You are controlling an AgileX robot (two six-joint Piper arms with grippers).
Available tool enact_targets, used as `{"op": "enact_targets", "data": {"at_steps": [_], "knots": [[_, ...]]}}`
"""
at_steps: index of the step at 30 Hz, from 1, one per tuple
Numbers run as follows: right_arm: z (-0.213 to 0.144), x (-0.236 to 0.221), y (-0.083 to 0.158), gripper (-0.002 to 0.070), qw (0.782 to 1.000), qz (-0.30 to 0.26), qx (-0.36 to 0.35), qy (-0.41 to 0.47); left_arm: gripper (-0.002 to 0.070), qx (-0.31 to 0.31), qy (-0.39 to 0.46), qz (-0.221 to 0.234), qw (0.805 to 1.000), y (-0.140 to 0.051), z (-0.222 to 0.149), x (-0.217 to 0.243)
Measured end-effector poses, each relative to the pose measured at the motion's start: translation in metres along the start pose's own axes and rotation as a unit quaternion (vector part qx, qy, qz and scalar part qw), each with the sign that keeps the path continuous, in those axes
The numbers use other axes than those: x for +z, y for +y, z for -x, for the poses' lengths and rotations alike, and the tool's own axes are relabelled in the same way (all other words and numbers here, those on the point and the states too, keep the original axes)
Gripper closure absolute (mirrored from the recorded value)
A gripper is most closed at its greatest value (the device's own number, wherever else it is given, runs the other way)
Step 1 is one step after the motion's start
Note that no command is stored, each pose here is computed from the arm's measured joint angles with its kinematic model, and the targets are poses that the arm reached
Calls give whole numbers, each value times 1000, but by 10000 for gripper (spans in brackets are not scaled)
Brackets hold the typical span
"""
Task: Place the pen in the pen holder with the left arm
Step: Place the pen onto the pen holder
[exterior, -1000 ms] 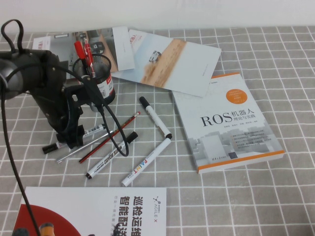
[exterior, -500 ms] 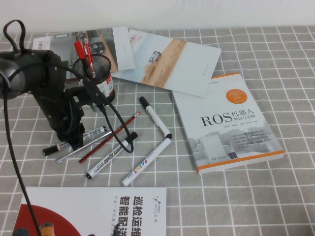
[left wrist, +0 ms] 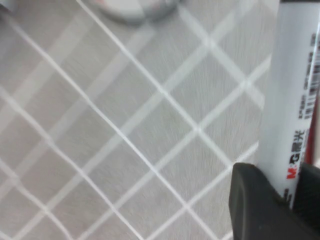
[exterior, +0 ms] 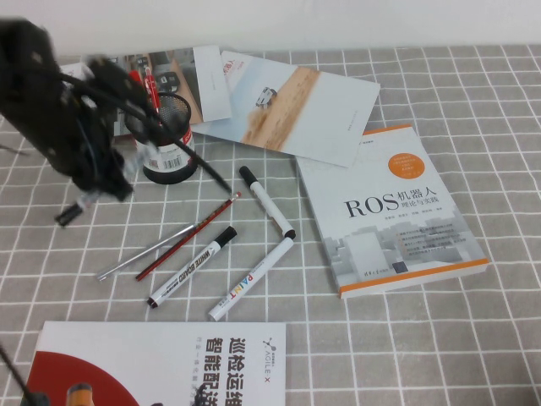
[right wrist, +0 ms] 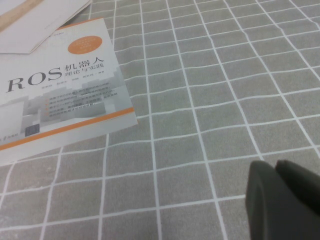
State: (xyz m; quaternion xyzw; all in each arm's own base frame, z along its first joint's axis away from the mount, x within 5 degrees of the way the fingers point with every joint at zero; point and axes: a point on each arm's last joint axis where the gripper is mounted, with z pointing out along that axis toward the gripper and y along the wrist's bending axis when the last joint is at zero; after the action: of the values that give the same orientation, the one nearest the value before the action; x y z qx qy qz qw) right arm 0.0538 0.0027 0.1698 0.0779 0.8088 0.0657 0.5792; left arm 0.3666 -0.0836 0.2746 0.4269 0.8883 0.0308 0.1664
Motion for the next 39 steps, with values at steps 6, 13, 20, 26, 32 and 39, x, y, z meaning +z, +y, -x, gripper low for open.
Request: {"op": "enact_targets", "data": {"at_steps": [6, 13, 20, 26, 32, 39], "knots": [[0, 0, 0, 691, 1000, 0, 0, 0, 565, -56, -166, 66, 982, -19, -11, -78], [0, 0, 0, 691, 1000, 0, 0, 0, 565, -93, -242, 76, 963, -50, -41, -107], [0, 0, 0, 692, 1000, 0, 0, 0, 565, -126, -264, 62, 954, -60, -50, -90], [0, 0, 0, 691, 1000, 0, 0, 0, 565, -130, -340, 131, 922, -65, -45, -70], [0, 0, 0, 691, 1000, 0, 0, 0, 565, -169, -436, 194, 862, -60, -37, -56], [0, 0, 0, 691, 1000, 0, 0, 0, 565, -205, -543, 175, 795, -47, -13, -31]]}}
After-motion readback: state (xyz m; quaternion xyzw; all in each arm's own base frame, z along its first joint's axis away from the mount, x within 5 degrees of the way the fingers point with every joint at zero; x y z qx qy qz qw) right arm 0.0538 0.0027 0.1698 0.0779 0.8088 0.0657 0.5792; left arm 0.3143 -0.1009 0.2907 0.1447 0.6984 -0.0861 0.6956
